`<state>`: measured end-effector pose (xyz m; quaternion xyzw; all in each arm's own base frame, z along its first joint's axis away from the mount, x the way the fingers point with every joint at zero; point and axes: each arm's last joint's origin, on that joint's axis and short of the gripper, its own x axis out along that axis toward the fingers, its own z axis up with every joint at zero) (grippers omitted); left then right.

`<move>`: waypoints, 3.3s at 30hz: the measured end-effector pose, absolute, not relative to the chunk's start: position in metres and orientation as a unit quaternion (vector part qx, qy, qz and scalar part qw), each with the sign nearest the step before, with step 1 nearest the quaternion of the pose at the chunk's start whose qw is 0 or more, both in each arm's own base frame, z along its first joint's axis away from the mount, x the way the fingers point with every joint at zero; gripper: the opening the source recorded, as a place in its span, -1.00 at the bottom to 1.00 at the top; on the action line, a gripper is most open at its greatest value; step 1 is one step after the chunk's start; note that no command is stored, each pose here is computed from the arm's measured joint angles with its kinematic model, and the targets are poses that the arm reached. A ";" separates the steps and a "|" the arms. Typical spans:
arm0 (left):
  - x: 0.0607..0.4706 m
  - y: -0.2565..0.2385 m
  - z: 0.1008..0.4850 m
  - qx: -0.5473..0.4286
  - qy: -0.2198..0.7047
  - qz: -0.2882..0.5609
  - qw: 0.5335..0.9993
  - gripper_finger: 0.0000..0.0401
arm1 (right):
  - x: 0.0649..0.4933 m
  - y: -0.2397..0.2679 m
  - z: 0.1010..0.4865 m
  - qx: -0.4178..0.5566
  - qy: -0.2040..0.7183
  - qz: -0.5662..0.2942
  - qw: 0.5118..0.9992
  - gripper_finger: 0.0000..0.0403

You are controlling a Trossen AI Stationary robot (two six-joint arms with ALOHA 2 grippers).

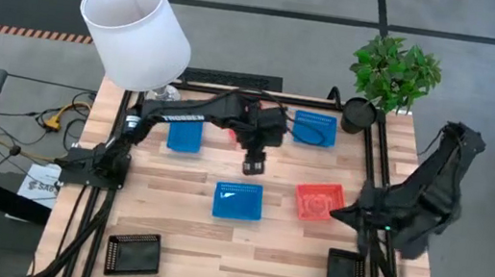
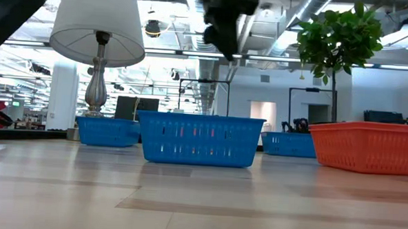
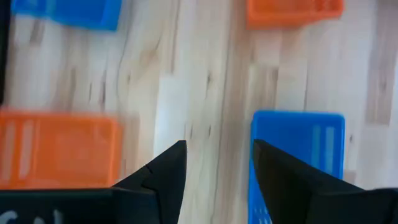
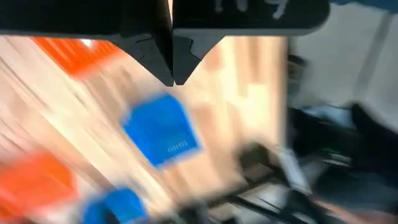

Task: Stack baskets by color
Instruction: Stack the bottom orange bin on top of the middle orange bin, then stack the top left blue bin on top of the bottom blue bin

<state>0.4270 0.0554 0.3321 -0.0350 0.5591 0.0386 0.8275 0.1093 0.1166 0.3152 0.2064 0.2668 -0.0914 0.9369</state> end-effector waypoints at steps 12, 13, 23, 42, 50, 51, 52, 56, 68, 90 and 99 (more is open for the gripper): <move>0.352 0.019 0.334 -0.071 0.543 0.063 0.834 -0.16 | 0.140 0.078 0.274 0.234 0.507 -0.248 0.792 -0.99; 0.344 0.015 0.332 -0.076 0.523 0.062 0.847 -0.16 | 0.142 0.075 0.269 0.239 0.515 -0.246 0.785 -0.99; 0.311 0.001 0.321 -0.117 0.320 0.060 0.938 -0.16 | 0.158 0.033 0.209 0.303 0.548 -0.270 0.732 -0.99; 0.309 -0.008 0.319 -0.126 0.332 0.038 0.934 -0.16 | 0.152 0.014 0.176 0.329 0.588 -0.347 0.653 -1.00; 0.308 -0.009 0.318 -0.130 0.341 0.038 0.930 -0.16 | 0.148 0.019 0.175 0.350 0.592 -0.370 0.625 -1.00; 0.308 -0.009 0.318 -0.130 0.341 0.039 0.930 -0.16 | 0.147 0.021 0.175 0.350 0.592 -0.369 0.625 -1.00; 0.308 -0.009 0.318 -0.130 0.343 0.039 0.930 -0.16 | 0.147 0.022 0.175 0.352 0.592 -0.369 0.624 -1.00; 0.307 -0.009 0.316 -0.129 0.352 0.041 0.926 -0.16 | 0.148 0.028 0.185 0.356 0.580 -0.359 0.639 -0.99; 0.298 -0.007 0.308 -0.121 0.404 0.075 0.903 -0.16 | 0.157 0.040 0.242 0.360 0.485 -0.286 0.744 -0.99; 0.256 0.021 0.235 -0.087 0.589 0.192 0.780 -0.16 | 0.201 0.072 0.289 0.338 0.262 -0.037 0.903 -0.86; 0.246 0.073 0.233 -0.013 0.621 0.150 0.769 -0.16 | 0.201 0.077 0.287 0.328 0.271 -0.028 0.905 -0.59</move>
